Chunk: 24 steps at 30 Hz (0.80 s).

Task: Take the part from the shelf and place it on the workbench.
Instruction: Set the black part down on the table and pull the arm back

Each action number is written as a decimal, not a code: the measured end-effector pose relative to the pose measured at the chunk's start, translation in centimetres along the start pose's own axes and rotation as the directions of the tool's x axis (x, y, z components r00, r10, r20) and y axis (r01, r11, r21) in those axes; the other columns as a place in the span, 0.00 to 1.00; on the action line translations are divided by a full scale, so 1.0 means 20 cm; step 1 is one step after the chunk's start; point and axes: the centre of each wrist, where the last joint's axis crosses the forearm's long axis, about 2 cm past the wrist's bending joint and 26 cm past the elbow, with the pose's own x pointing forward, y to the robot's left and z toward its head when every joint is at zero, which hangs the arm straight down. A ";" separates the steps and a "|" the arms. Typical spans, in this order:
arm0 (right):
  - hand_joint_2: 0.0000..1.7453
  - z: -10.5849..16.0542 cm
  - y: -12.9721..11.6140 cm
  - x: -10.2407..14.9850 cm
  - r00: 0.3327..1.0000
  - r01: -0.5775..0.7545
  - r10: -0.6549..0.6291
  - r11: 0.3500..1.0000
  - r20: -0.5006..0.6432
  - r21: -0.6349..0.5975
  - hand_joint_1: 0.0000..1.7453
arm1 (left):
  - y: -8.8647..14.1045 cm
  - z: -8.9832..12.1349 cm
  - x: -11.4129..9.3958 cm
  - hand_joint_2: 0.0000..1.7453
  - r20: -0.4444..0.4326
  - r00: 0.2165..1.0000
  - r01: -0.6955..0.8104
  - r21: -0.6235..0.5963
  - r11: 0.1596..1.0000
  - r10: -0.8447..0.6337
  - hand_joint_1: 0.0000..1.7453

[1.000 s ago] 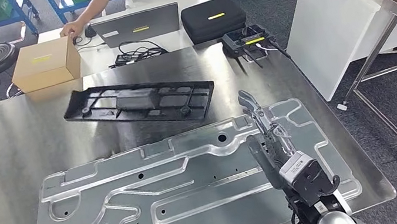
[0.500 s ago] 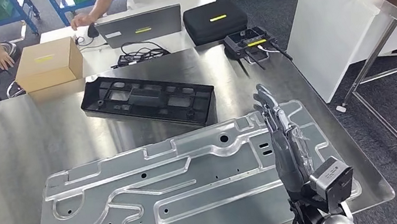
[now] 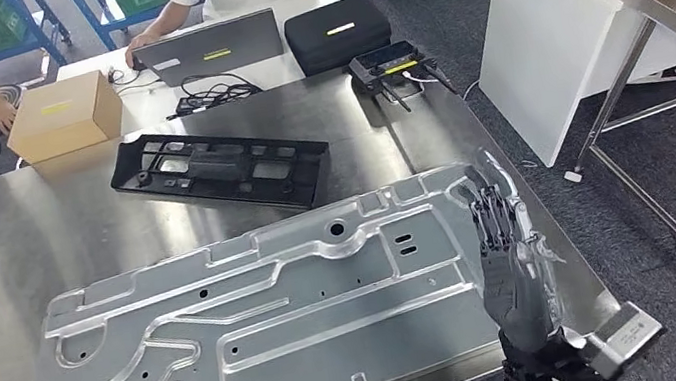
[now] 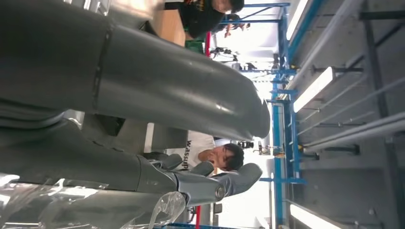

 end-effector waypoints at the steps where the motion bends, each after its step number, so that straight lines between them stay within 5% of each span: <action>1: 0.00 0.01 0.00 0.01 1.000 0.006 -0.006 1.000 0.007 -0.005 0.00 | 0.00 0.00 0.00 0.00 0.000 1.000 -0.002 0.000 1.000 0.002 0.00; 24: 0.00 0.09 0.02 0.10 0.997 0.058 -0.053 0.995 0.063 -0.081 0.00 | -0.01 0.00 0.01 0.00 0.015 1.000 -0.022 -0.003 1.000 0.022 0.00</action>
